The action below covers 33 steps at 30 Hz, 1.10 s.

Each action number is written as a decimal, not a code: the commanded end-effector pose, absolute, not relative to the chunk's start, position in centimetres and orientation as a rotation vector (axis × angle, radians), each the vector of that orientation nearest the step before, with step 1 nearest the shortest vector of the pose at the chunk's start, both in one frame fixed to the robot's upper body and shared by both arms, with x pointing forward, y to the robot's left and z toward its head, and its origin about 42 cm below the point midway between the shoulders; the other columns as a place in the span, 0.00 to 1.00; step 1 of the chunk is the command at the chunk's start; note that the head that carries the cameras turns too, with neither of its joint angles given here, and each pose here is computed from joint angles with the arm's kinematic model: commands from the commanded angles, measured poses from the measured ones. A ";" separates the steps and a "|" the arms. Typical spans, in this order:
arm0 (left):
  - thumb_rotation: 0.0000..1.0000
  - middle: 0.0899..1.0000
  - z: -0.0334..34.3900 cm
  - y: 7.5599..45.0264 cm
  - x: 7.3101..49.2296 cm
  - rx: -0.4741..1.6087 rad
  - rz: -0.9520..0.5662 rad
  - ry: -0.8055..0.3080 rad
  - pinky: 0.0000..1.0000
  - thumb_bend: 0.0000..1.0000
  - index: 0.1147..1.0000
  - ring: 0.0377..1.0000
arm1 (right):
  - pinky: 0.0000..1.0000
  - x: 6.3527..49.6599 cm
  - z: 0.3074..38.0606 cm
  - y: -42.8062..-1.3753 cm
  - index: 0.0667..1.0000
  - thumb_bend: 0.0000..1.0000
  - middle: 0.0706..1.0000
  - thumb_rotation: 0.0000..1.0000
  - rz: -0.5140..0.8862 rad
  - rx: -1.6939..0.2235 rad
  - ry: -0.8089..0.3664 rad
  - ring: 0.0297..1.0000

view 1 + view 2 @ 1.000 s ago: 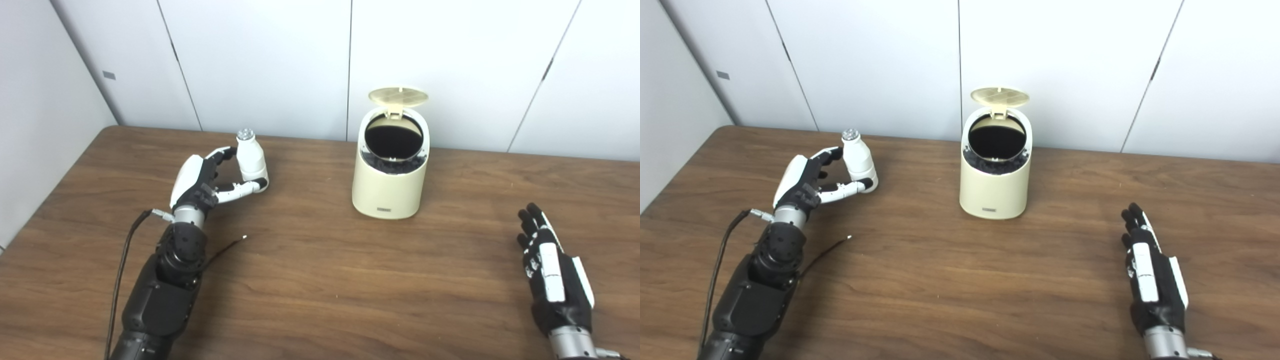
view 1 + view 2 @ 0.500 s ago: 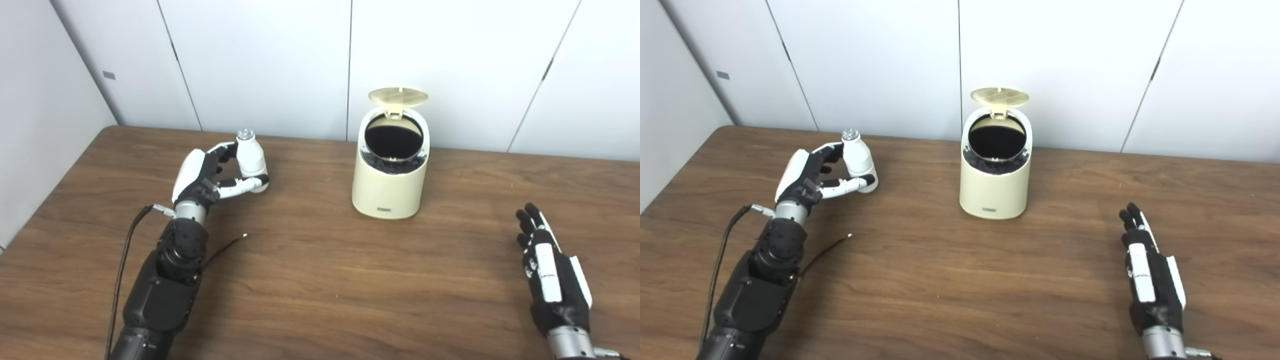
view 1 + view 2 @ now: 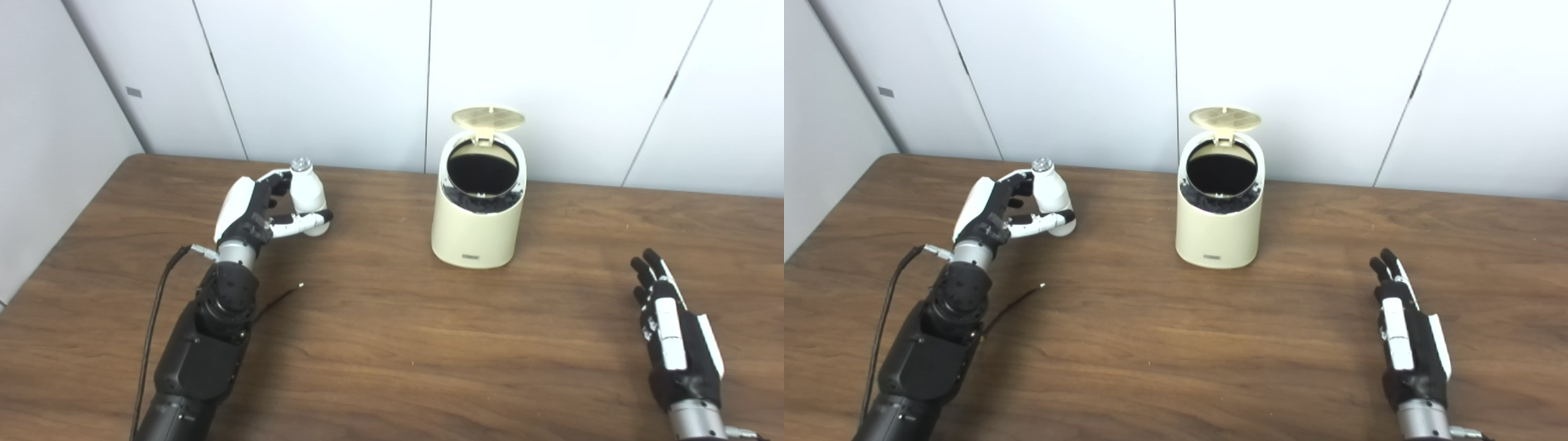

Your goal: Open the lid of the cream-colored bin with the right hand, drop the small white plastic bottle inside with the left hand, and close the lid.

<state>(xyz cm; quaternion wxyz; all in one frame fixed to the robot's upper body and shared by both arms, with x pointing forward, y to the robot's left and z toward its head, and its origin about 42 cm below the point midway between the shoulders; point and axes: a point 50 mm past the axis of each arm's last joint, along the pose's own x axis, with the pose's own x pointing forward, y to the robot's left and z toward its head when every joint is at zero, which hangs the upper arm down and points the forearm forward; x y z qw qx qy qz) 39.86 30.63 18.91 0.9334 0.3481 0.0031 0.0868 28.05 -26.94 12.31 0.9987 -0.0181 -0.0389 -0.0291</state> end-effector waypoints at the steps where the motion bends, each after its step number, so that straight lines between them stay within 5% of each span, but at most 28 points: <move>1: 0.33 0.78 21.5 30.8 41.0 0.727 0.207 -0.085 0.74 0.84 0.79 0.79 | 1.00 28.0 12.7 -26.9 0.94 0.61 0.93 0.90 -0.056 -0.045 -0.092 0.99; 19: 0.21 0.76 21.4 30.8 40.9 0.750 0.211 -0.115 0.61 0.82 0.79 0.69 | 1.00 28.2 12.8 -26.7 0.97 0.62 0.94 0.89 -0.049 -0.014 -0.092 1.00; 33: 0.24 0.75 21.5 30.9 41.1 0.767 0.210 -0.134 0.61 0.82 0.77 0.69 | 1.00 28.3 12.5 -26.8 0.96 0.60 0.94 0.87 -0.045 -0.014 -0.104 0.99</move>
